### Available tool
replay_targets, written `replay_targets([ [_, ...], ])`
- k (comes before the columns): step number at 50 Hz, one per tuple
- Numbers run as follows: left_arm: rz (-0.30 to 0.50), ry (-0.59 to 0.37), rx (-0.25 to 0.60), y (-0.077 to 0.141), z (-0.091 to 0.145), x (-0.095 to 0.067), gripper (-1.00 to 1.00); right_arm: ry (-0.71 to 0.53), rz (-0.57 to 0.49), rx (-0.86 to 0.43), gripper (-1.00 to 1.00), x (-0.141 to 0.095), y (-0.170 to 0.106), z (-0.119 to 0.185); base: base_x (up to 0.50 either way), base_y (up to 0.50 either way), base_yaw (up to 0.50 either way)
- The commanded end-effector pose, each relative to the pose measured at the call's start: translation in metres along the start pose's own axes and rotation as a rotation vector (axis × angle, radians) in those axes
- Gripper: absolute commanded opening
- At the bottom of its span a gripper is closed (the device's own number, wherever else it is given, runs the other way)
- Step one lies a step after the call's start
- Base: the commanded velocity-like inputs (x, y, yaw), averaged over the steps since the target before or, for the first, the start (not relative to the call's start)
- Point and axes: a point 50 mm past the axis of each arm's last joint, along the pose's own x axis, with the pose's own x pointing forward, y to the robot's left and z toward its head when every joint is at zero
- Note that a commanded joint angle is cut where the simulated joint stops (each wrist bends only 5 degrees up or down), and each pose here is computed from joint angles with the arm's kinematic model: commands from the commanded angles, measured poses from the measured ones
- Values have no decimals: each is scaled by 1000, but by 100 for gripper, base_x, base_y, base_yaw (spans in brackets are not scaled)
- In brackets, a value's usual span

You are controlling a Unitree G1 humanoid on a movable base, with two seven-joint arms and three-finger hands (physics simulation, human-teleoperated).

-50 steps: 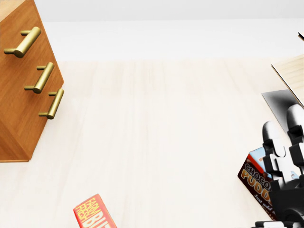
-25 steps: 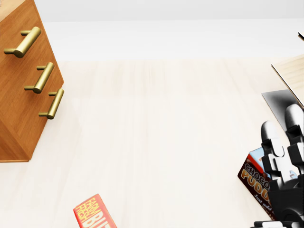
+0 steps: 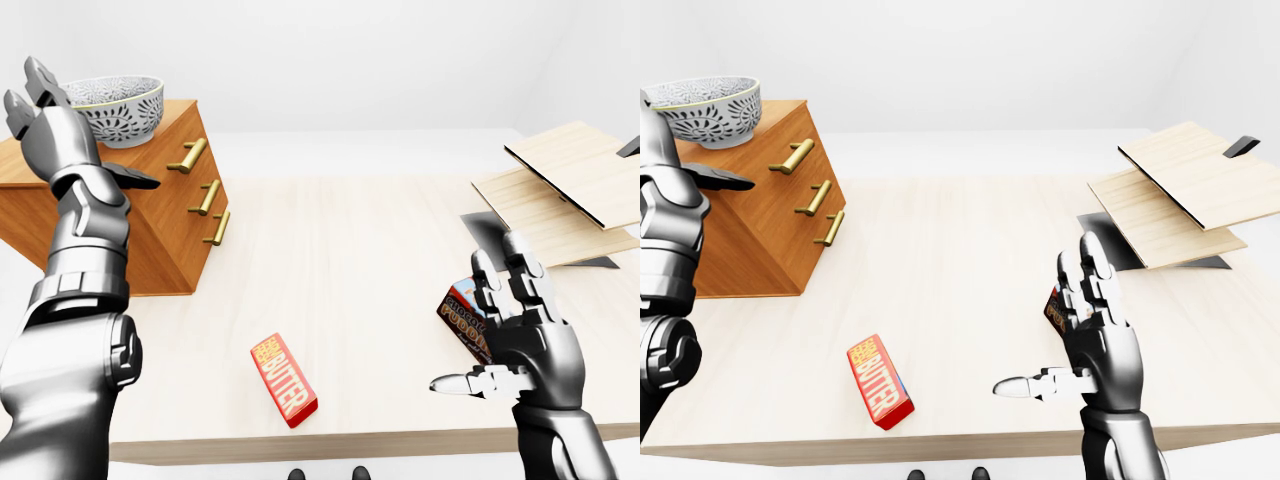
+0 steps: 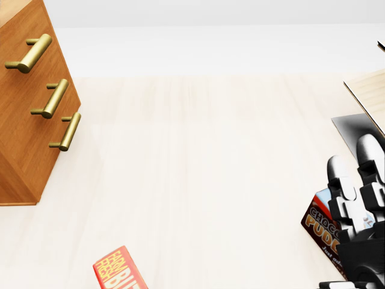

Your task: Close the top drawer of the cabinet and put the bowl on top of it.

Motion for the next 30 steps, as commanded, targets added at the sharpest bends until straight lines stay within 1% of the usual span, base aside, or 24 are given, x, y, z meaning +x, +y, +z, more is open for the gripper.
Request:
replay_targets([
  [1,102,6,-62,29,-7,8,100,3,2,1,100,-1,0,0,0,0,0],
  [2,104,3,-63,30,-7,8,100,2,2,1,100,-1,0,0,0,0,0],
  [5,153,-17,-84,41,-3,10,100,1,2,1,100,-1,0,0,0,0,0],
  [11,167,-33,-78,44,-1,11,100,3,4,1,100,0,1,0,0,0,0],
  [16,188,-40,-93,48,2,11,100,1,5,1,100,0,1,0,0,0,0],
  [24,193,-54,-97,50,3,11,100,3,6,1,100,0,1,-1,0,0,0],
  [30,208,-118,-126,62,13,8,100,5,7,2,100,0,1,-1,0,0,0],
])
